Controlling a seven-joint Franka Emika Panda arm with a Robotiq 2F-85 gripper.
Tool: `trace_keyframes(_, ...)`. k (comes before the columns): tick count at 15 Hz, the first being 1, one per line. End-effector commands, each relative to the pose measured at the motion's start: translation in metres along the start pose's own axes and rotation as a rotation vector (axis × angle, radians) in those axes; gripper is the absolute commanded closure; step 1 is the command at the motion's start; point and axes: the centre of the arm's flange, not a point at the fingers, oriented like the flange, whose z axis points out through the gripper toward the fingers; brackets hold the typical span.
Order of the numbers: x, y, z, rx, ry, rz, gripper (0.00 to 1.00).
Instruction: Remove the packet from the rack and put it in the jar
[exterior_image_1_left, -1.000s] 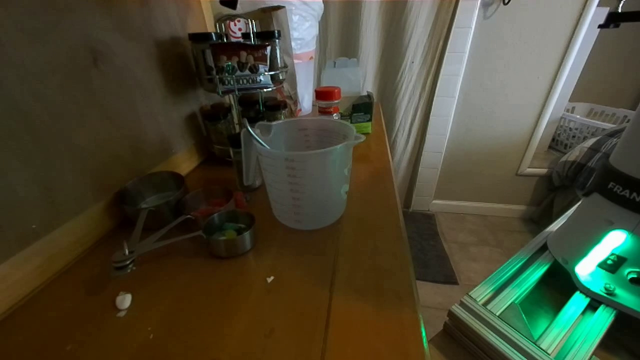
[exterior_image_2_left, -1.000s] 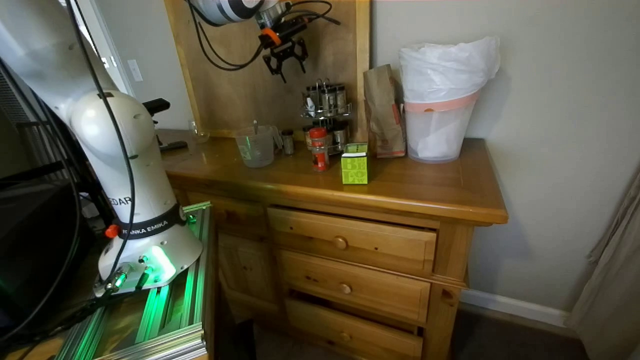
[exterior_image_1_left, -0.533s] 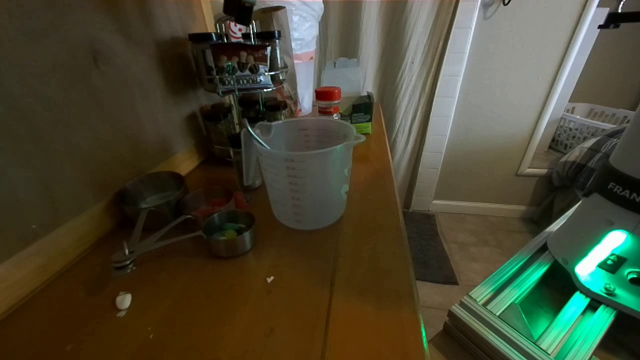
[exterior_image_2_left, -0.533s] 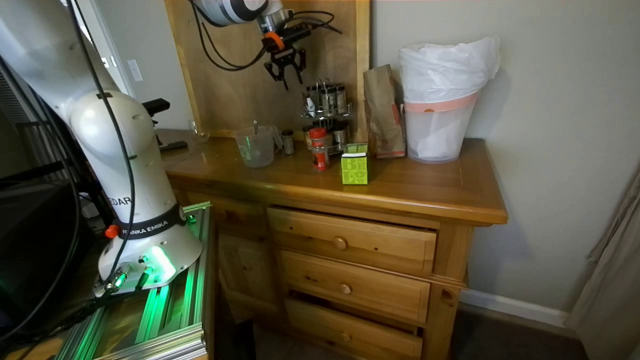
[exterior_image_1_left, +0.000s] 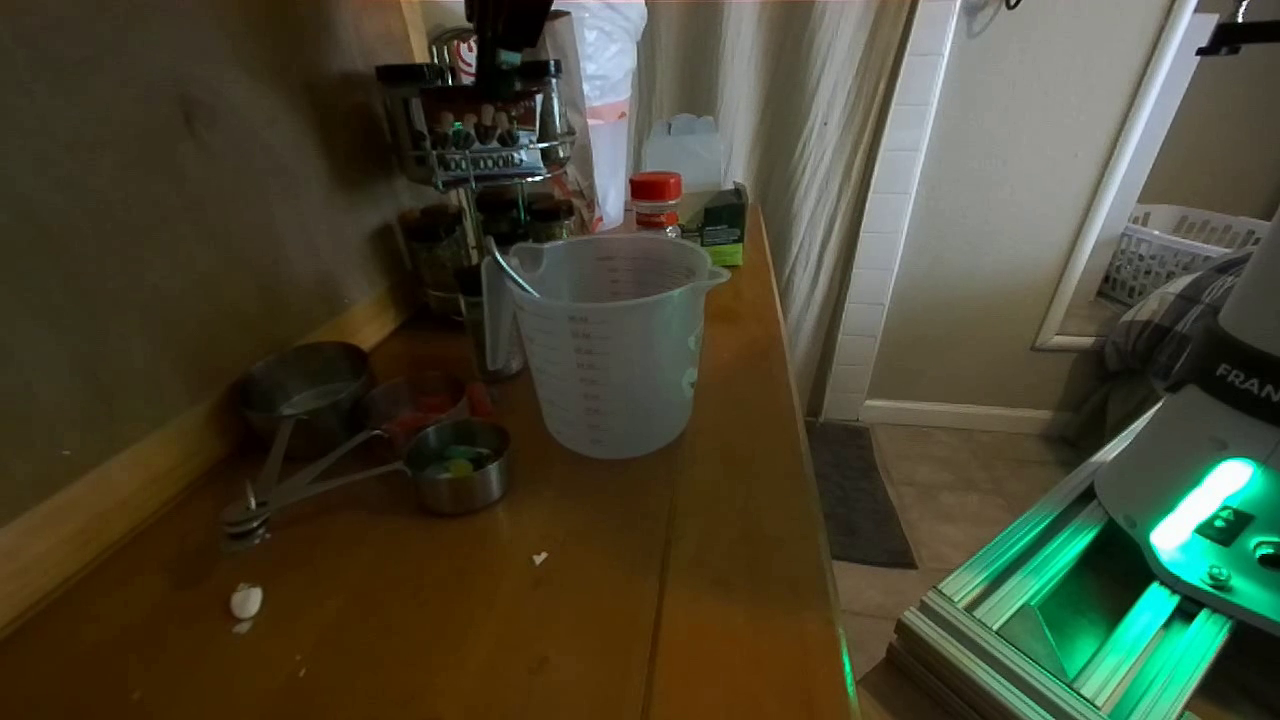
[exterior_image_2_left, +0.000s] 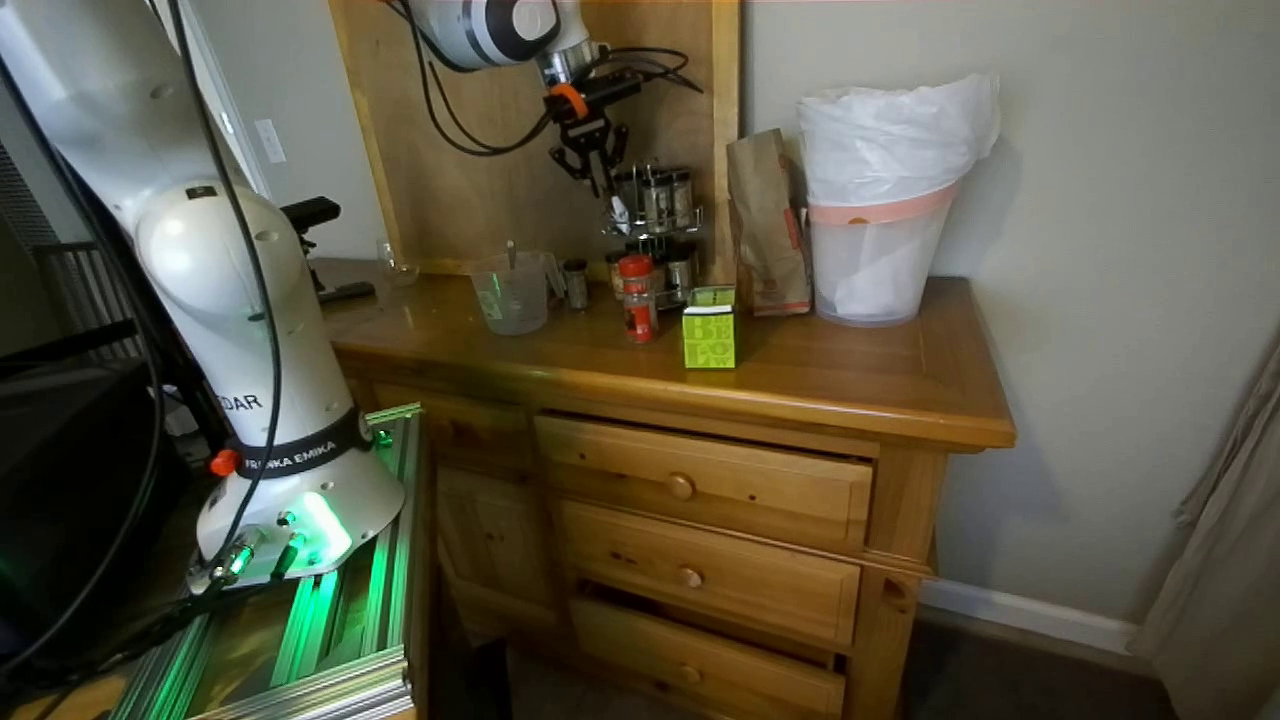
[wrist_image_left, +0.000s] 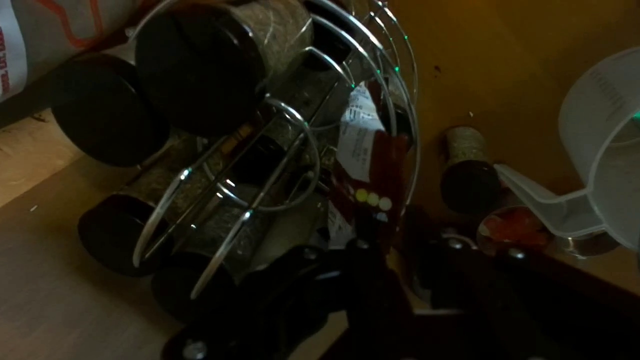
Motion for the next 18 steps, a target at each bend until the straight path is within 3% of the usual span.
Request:
trace_keyframes(1,0.008,0.01,0.004,0.002,-0.016,0.005,1.0)
trace_keyframes(7,0.006,0.012,-0.01,-0.024,-0.01,0.041,1.0)
trace_keyframes(12,0.01,-0.013,-0.077,-0.119,0.026,0.018,1.0)
trace_keyframes(15,0.009,-0.036,-0.107,-0.075,0.025,-0.022,1.0)
trace_keyframes(18,0.014,-0.056,-0.103,0.042,0.066,-0.11,1.0)
